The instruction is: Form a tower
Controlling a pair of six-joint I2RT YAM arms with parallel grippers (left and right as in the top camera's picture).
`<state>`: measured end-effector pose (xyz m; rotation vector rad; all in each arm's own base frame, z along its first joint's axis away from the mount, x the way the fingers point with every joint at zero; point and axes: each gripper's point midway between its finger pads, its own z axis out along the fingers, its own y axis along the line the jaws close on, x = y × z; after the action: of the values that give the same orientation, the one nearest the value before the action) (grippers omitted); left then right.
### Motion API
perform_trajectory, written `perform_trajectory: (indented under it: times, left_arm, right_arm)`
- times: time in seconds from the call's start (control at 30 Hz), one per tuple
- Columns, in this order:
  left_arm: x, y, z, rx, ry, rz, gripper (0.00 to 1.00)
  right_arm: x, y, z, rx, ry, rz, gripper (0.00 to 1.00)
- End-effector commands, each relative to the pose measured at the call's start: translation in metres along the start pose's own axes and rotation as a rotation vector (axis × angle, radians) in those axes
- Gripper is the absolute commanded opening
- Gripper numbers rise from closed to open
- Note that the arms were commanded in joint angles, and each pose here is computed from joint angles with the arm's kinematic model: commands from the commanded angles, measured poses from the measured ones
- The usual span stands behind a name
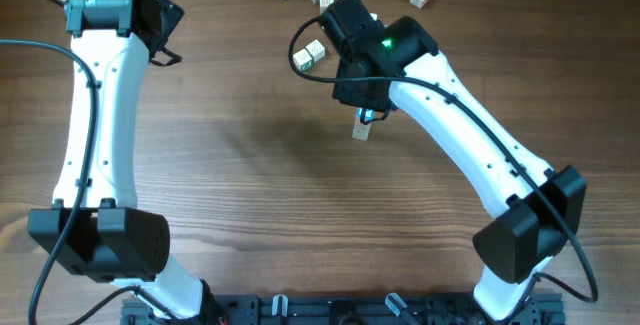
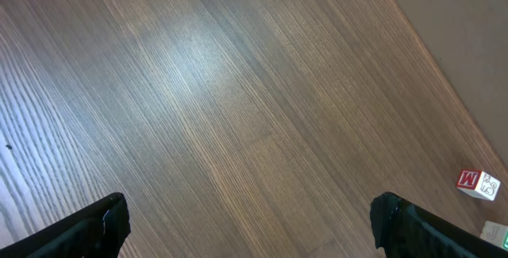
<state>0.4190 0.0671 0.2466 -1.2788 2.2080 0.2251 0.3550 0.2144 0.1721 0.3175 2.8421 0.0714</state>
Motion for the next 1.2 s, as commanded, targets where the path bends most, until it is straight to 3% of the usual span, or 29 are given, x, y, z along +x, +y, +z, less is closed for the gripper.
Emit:
perform_trajectory:
  times: [0.0,0.5,1.17]
  left_arm:
    - [-0.003,0.002,0.003,-0.018,-0.014,0.014,1.0]
    - [-0.003,0.002,0.003,-0.018,-0.014,0.014,1.0]
    - [-0.003,0.002,0.003,-0.017,-0.014,0.014,1.0]
  right_arm:
    - [0.007,0.001,0.005,-0.001,0.041,0.077,0.18]
    - [0.026,-0.013,0.03,0.077,0.114,0.067,0.2]
    - [0.016,-0.01,0.032,0.065,0.066,0.072,0.27]
